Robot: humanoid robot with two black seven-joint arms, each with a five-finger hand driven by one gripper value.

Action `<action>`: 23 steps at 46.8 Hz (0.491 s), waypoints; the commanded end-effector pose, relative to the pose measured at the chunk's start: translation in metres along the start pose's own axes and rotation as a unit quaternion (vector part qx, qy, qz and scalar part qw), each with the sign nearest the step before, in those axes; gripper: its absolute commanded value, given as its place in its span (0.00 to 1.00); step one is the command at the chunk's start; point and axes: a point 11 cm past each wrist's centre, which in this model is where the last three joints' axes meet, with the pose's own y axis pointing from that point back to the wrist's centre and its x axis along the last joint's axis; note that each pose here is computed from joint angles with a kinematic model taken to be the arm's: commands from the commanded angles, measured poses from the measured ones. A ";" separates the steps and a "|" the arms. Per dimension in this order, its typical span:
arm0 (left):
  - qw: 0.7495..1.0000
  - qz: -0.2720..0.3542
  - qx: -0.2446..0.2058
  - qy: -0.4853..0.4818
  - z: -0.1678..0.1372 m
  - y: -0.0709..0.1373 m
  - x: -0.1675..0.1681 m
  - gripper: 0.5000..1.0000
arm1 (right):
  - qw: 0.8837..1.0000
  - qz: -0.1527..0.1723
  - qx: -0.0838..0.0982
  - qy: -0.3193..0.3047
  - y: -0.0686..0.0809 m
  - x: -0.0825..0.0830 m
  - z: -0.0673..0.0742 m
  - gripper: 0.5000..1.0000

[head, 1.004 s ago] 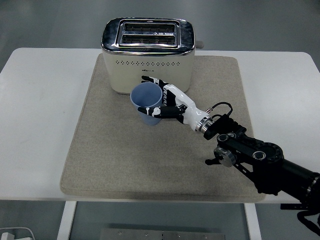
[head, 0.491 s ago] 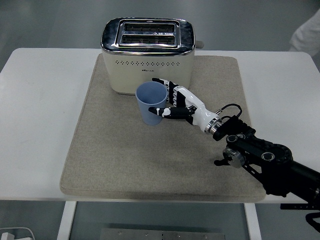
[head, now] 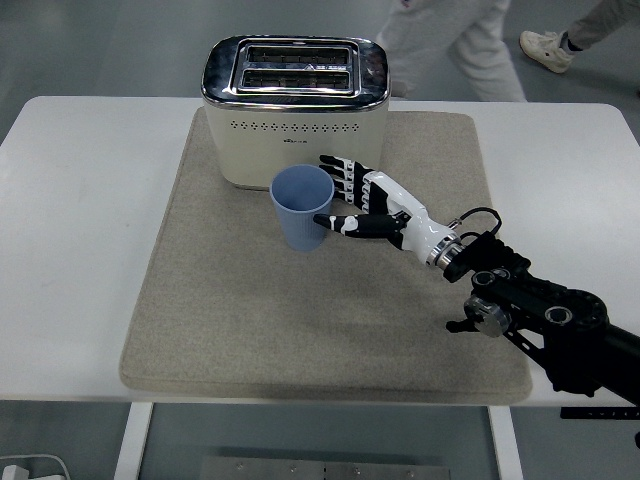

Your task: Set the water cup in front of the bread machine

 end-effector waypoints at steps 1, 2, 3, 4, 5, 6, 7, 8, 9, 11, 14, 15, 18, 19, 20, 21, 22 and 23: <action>1.000 0.000 0.000 0.000 0.000 0.000 0.000 1.00 | 1.000 0.003 0.002 0.000 0.003 0.005 -0.002 0.84; 1.000 0.000 0.000 0.000 0.000 0.000 0.000 1.00 | 1.000 0.004 0.001 0.000 0.004 0.006 -0.001 0.84; 1.000 0.000 0.000 0.000 0.000 0.000 0.000 1.00 | 1.000 0.006 0.000 0.001 0.006 0.008 -0.001 0.84; 1.000 0.000 0.000 0.000 0.000 0.000 0.000 1.00 | 1.000 0.006 -0.001 0.002 0.007 0.011 -0.001 0.84; 1.000 0.001 0.000 0.000 0.000 0.000 0.001 1.00 | 1.000 0.006 -0.001 0.003 0.009 0.013 -0.001 0.84; 1.000 0.000 0.000 0.000 0.000 0.000 0.000 1.00 | 1.000 0.007 -0.002 0.004 0.010 0.015 -0.001 0.84; 1.000 0.001 0.000 0.000 0.000 0.000 0.001 1.00 | 1.000 0.007 -0.003 0.004 0.012 0.018 -0.001 0.84; 1.000 0.000 0.000 0.001 0.000 0.000 0.000 1.00 | 1.000 0.008 -0.002 0.004 0.013 0.020 -0.001 0.84; 1.000 0.000 0.000 0.000 0.000 0.000 0.000 1.00 | 1.000 0.010 -0.001 0.004 0.013 0.022 -0.003 0.84; 1.000 0.000 0.000 0.000 0.000 0.000 0.000 1.00 | 1.000 0.012 0.001 0.002 0.015 0.027 -0.005 0.84; 1.000 0.001 0.000 0.000 0.000 0.000 0.001 1.00 | 1.000 0.017 0.000 0.003 0.021 0.037 -0.005 0.84; 1.000 0.000 0.000 0.000 0.000 0.000 0.000 1.00 | 1.000 0.020 -0.002 0.004 0.024 0.042 -0.005 0.84; 1.000 0.000 0.000 0.000 0.000 0.000 0.000 1.00 | 1.000 0.027 -0.005 0.007 0.031 0.054 -0.005 0.84; 1.000 0.000 0.000 0.000 0.000 0.000 0.000 1.00 | 1.000 0.027 -0.005 0.008 0.033 0.057 -0.006 0.84; 1.000 0.000 0.000 0.000 0.000 0.000 0.000 1.00 | 1.000 0.029 -0.005 0.009 0.035 0.061 -0.007 0.84; 1.000 0.000 0.000 0.000 0.000 0.000 0.000 1.00 | 1.000 0.030 -0.005 0.008 0.037 0.063 -0.008 0.84; 1.000 0.000 0.000 0.001 0.000 0.000 0.000 1.00 | 0.999 0.031 -0.005 0.008 0.039 0.066 -0.008 0.84; 1.000 0.000 0.000 0.000 0.000 0.000 0.000 1.00 | 0.999 0.033 -0.005 0.009 0.041 0.071 -0.009 0.84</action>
